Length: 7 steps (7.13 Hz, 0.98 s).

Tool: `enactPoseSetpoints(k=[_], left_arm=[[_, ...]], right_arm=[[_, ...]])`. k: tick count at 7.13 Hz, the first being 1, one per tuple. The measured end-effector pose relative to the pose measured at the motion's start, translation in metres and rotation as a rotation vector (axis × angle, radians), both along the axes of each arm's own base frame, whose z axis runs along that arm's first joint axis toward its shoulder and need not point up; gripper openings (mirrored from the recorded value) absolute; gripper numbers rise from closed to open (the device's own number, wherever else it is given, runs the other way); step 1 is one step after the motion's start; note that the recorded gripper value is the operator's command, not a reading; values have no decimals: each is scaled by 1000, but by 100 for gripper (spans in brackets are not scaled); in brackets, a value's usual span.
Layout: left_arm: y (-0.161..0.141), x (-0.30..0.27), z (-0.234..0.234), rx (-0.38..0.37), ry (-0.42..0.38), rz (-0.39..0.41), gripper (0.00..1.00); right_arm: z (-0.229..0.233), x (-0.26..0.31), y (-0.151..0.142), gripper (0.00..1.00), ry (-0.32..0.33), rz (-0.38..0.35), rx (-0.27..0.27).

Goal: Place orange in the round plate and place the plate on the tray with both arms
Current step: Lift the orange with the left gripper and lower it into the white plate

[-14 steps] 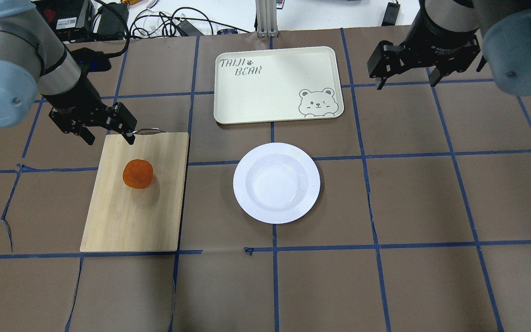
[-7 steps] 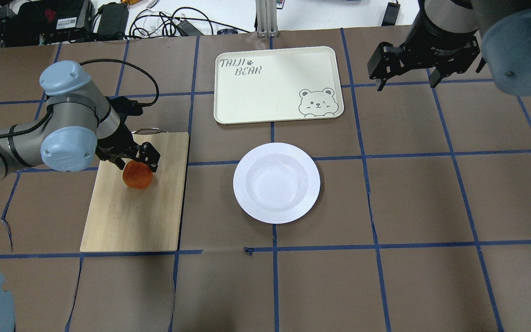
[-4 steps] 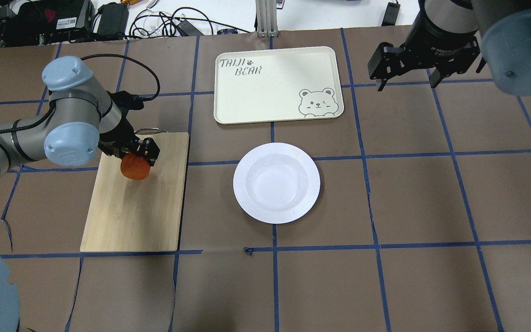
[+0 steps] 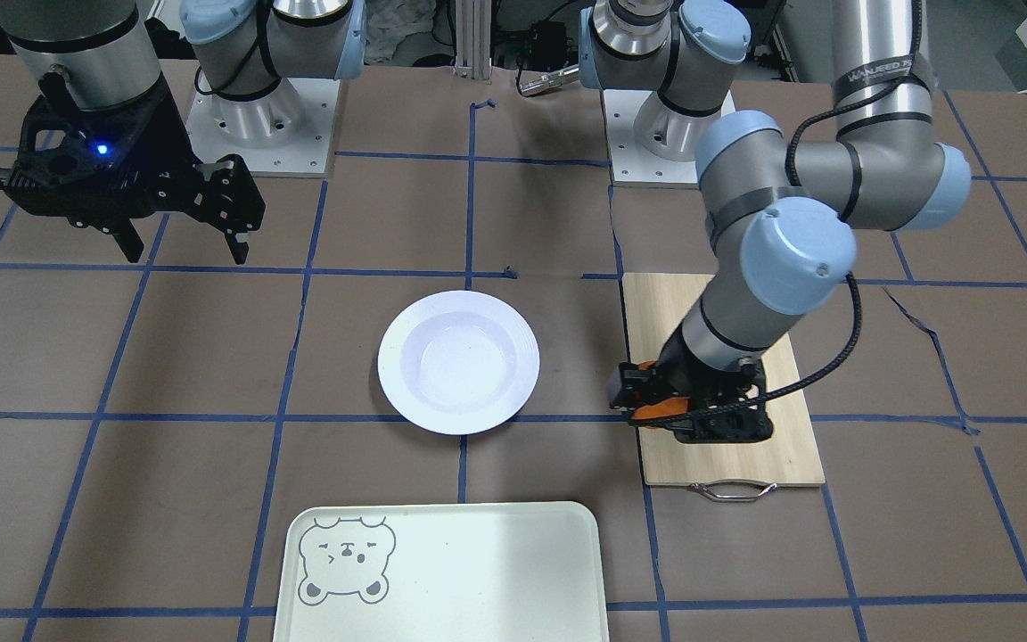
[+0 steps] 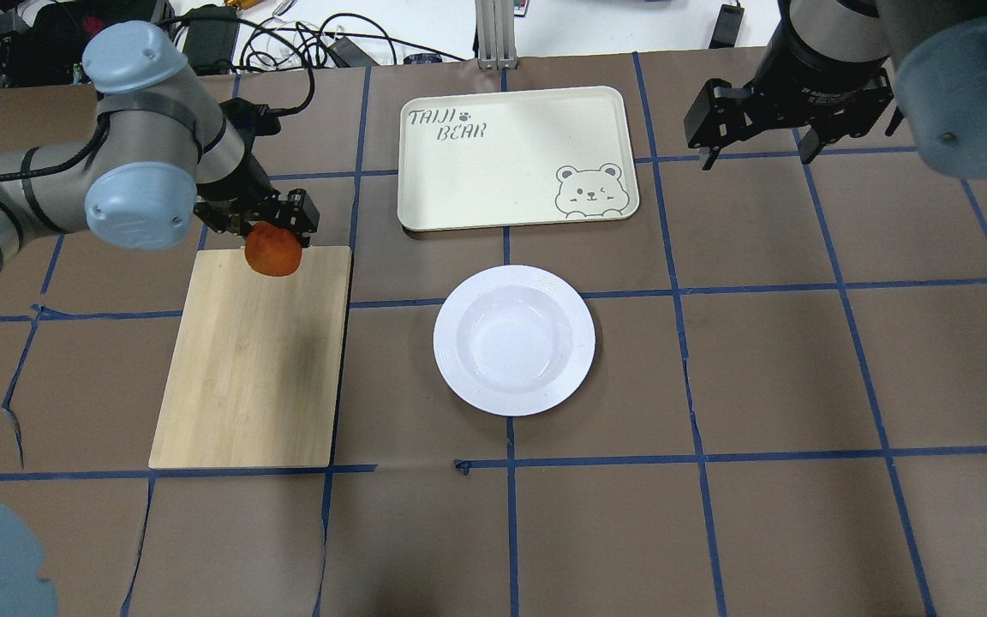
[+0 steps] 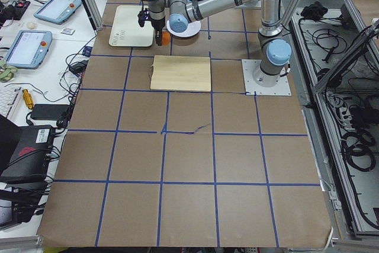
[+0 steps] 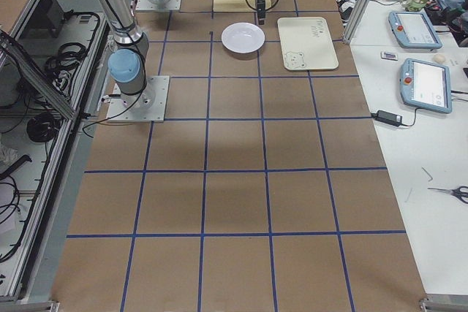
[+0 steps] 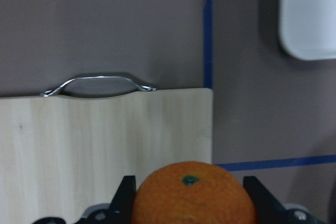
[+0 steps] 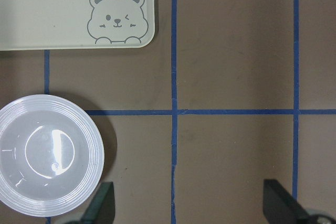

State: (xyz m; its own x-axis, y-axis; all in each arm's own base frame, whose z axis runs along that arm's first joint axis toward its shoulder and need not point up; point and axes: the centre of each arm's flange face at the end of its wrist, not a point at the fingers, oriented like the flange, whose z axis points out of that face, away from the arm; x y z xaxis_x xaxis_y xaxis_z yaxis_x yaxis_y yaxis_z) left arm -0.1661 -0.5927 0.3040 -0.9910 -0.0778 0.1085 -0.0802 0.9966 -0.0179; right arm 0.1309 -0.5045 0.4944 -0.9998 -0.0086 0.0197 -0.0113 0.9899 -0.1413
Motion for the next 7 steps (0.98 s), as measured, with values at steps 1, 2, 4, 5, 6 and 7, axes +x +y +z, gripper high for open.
enactPoseSetpoints(k=[1,2,4,5,6,7], left_arm=[[12,-49,-3,17,31,55,0],[26,-88,-10,39,44,85,0],[60,-139,-41,107,46,89,0],[73,-151,-57,141,50,79,12],[80,-157,-65,157,53,71,32],[86,-164,-69,163,55,60,51]], right_arm=[[1,-1,1,100,0,0,0],[2,-1,1,100,-2,1,-2],[2,-2,1,100,-1,7,-3],[2,-2,1,100,0,17,-5],[3,-2,1,100,1,30,-6],[3,-1,1,100,4,35,-5]])
